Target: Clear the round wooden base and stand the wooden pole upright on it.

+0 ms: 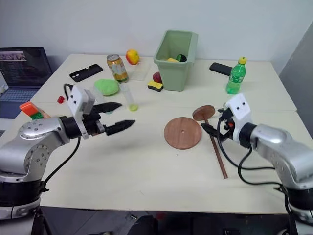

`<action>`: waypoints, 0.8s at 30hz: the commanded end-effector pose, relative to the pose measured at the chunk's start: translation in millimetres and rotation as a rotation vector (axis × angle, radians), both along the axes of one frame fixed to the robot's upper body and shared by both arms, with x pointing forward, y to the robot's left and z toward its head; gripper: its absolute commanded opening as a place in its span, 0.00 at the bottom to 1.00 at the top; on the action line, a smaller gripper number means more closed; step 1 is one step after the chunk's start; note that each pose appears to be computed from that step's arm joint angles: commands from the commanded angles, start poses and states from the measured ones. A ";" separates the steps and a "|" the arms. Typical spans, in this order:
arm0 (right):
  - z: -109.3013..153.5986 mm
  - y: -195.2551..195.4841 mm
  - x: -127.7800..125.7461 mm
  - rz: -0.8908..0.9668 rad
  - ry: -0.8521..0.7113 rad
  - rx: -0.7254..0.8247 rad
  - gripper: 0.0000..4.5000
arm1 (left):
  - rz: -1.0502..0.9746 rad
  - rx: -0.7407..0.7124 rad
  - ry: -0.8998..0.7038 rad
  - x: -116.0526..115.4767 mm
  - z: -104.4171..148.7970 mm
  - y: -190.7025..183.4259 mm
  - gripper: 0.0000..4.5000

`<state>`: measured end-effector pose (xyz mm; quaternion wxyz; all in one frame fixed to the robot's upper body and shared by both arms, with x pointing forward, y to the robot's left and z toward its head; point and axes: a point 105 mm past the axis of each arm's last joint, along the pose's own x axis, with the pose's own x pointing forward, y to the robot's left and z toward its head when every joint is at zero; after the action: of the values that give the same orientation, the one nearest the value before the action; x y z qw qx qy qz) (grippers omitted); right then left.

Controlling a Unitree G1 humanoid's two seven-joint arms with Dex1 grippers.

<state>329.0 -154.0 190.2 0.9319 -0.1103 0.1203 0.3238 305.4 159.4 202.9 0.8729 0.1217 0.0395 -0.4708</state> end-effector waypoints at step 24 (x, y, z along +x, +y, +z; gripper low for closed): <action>-46.0 10.9 62.3 -0.151 0.634 -0.006 0.88 | -0.259 -0.009 -0.069 -34.0 9.1 -46.3 1.00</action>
<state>386.4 -148.2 132.2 0.8641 0.0086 0.4324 0.2576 276.4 114.6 201.1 0.8089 0.1259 0.0152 -0.5742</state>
